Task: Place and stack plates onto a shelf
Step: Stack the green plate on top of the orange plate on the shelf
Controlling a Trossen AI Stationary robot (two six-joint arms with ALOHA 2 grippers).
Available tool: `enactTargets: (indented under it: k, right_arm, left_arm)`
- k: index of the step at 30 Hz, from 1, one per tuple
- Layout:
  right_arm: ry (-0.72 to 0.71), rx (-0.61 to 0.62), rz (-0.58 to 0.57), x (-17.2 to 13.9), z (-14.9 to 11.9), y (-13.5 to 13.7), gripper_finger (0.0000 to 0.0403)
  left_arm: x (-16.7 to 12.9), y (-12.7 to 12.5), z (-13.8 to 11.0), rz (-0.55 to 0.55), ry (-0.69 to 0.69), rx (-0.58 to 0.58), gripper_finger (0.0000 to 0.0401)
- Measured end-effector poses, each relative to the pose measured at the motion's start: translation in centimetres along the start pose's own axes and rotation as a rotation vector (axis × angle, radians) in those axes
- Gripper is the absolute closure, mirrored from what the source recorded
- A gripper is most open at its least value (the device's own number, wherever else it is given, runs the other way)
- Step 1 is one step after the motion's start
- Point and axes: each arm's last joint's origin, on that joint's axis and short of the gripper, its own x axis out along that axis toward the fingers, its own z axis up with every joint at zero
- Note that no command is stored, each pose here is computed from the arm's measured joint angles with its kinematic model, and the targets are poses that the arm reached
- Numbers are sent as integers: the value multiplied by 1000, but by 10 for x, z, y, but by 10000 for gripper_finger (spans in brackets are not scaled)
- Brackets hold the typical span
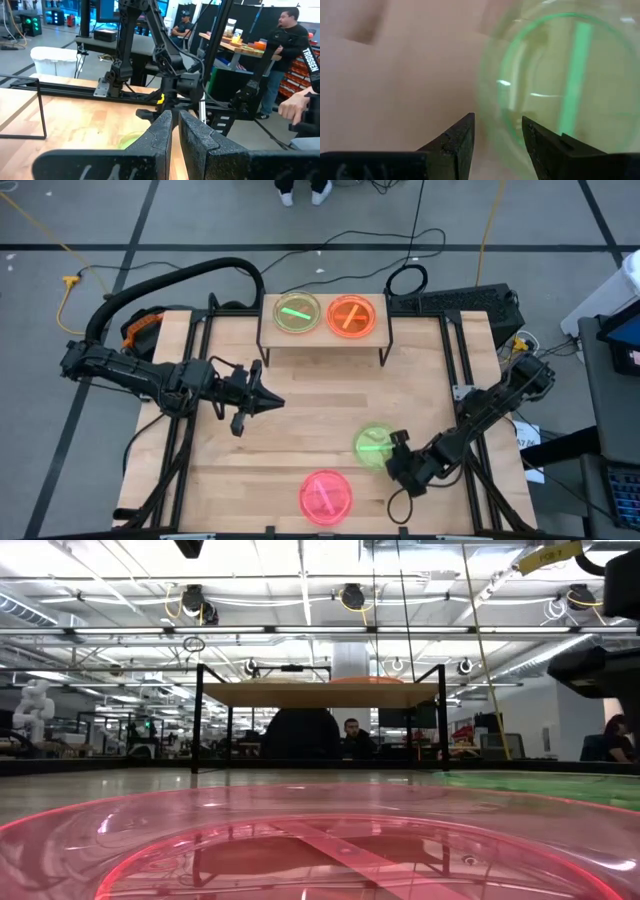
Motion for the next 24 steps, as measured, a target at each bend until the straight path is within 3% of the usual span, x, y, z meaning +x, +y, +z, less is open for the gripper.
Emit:
enactTargets:
  k: [9,18,24]
  right_arm:
    - [36,-83,-142,0,-7,-6,269]
    - [55,-126,-132,10,-7,-1,292]
    - [72,-161,-191,26,-10,1,325]
  left_arm:
    - [0,0,0,1,3,-12,364]
    - [0,0,-1,1,7,-15,364]
    - [0,0,-1,4,15,-20,364]
